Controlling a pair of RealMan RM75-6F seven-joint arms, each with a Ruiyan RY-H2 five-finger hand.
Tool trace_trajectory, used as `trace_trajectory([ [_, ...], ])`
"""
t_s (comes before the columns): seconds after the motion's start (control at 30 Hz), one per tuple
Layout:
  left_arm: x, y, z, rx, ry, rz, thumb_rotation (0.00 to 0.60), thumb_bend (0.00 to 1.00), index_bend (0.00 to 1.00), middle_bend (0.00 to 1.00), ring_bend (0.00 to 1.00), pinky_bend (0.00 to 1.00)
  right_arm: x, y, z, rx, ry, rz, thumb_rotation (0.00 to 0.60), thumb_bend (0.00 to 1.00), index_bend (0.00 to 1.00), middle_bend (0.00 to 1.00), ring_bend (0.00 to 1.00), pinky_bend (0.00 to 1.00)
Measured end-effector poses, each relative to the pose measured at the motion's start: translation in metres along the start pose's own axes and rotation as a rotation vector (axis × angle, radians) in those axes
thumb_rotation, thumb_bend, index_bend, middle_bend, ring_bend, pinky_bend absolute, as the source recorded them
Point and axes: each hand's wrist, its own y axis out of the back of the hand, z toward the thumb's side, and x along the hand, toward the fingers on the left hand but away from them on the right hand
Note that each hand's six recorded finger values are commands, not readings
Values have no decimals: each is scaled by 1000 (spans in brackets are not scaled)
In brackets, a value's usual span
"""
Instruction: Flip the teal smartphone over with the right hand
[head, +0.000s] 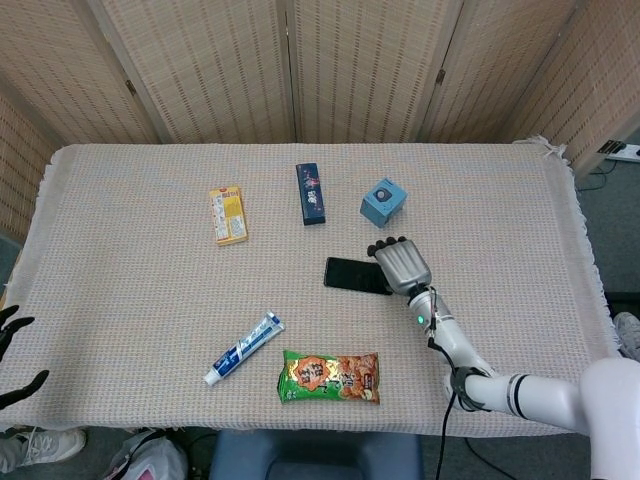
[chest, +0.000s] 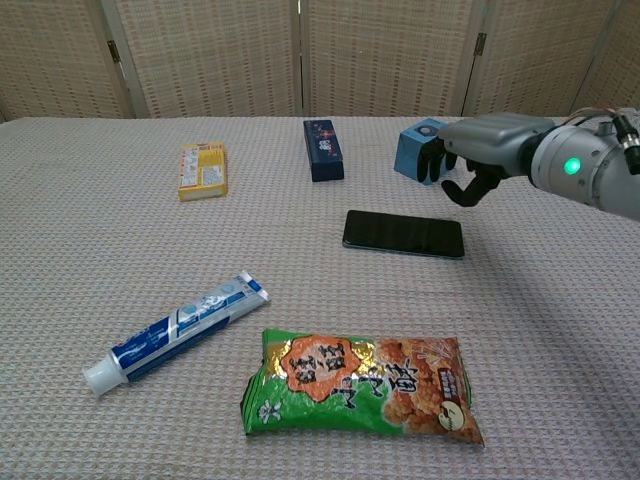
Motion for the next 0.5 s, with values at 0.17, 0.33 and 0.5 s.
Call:
trace_trajectory([
  [0.17,3,0,4,-7,-12,8,600,211,233,145,150,195,32,18,-18,26,-19,-71,600,380,300,288,253,328],
  [0.33,5,1,9,-12,-26,19,600,212,233,145,150,196,79,30,-48,60,-59,-137,600,260,260,266,222,328],
  [0.5,9,0,16,-8,-40,16,600,212,233,145,150,195,138,36,-83,84,-117,-206,600,253,207,220,183,313],
])
